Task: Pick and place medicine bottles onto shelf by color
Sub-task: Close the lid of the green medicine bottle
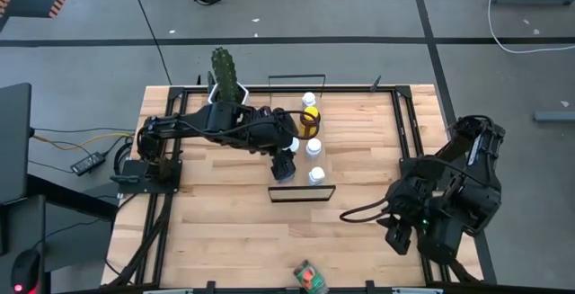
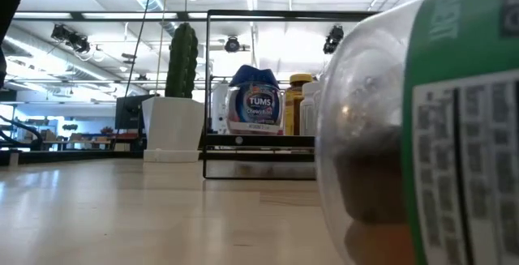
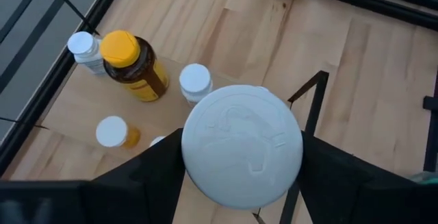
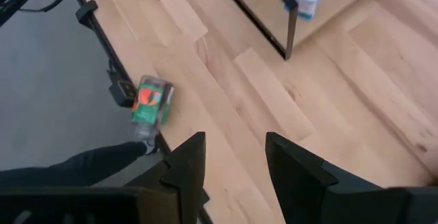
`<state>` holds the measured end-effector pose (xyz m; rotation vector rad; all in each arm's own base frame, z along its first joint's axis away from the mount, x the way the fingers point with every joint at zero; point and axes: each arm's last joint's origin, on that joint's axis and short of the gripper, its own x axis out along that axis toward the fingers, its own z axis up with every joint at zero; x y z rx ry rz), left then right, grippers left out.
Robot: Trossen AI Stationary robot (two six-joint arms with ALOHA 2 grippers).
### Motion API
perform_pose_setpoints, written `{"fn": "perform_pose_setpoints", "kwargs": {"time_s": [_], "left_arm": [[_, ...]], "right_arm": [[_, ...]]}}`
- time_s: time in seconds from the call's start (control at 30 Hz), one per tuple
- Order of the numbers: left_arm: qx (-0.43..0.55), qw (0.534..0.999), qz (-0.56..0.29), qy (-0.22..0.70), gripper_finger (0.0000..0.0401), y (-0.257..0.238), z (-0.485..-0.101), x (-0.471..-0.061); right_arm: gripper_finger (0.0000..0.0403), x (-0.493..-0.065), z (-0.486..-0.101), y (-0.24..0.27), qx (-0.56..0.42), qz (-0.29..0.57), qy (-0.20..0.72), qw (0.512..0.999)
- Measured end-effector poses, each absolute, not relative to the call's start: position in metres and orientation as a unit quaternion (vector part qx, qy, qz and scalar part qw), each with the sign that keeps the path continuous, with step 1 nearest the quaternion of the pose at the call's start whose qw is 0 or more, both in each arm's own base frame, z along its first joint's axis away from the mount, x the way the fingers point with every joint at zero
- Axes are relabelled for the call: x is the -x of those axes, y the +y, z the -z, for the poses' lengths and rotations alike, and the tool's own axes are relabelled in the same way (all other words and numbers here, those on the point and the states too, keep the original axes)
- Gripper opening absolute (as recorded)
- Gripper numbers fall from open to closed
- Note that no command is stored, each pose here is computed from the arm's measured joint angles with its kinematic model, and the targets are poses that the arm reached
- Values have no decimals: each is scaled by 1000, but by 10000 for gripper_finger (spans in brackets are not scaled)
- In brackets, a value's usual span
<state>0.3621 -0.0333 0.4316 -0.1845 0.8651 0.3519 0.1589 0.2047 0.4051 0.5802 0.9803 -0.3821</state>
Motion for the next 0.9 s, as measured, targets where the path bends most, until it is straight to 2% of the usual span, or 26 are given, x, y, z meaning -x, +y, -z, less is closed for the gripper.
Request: {"fn": "perform_pose_setpoints", "kwargs": {"time_s": [0.3,0.63,0.9], "left_arm": [[94,896,-145,409,249,-58,-432,-361],[128,906,-113,386,240,-97,-435,-356],[157,910,-87,373,246,-128,-436,-350]], "right_arm": [[160,-139,-394,232,-281,133,448,838],[160,-138,-317,275,-366,89,436,817],[160,-140,-268,288,-348,8,415,841]]}}
